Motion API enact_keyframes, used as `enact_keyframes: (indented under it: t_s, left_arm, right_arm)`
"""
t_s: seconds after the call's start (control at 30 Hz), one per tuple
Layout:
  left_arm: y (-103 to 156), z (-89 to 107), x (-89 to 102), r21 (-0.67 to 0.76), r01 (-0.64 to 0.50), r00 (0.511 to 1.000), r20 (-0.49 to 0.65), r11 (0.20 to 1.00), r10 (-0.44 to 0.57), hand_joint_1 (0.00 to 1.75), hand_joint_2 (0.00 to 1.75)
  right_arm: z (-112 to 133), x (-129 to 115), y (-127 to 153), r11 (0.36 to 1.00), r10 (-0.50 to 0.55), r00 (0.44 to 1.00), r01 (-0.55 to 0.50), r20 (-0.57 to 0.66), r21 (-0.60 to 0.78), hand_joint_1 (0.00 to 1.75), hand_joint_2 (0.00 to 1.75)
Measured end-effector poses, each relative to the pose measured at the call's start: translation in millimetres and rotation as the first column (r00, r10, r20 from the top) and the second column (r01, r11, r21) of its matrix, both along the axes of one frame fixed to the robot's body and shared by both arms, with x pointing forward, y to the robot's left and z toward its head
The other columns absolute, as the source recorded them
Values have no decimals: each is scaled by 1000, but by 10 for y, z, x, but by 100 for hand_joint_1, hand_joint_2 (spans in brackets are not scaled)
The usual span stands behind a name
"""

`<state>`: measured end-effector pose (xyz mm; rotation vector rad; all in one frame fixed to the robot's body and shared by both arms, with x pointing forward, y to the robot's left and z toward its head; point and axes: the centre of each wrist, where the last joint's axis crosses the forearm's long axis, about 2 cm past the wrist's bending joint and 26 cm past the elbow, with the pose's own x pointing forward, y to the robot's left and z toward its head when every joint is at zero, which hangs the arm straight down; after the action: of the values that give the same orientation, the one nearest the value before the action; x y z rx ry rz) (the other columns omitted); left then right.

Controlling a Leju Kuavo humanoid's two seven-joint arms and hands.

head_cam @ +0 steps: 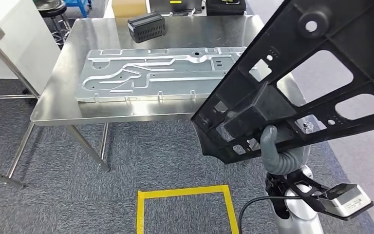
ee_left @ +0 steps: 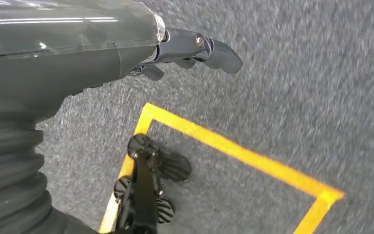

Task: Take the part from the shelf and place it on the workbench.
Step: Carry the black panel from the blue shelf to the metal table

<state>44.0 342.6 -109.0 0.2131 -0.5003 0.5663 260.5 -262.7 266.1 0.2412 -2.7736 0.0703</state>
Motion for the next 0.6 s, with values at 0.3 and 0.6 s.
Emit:
enact_keyframes:
  t_s: [0.3,0.6]
  left_arm:
    - [-3,-1,-8,-11,3,1000,5,1000,-3,0,175]
    - [2,-1,-12,-13,5,1000,10,1000,-5,0,175]
  right_arm:
    - [-26,11,0,1000,-19,1000,19,-8,-17,175,175]
    - [-15,17,6,999,-20,1000,20,1,-25,175,175]
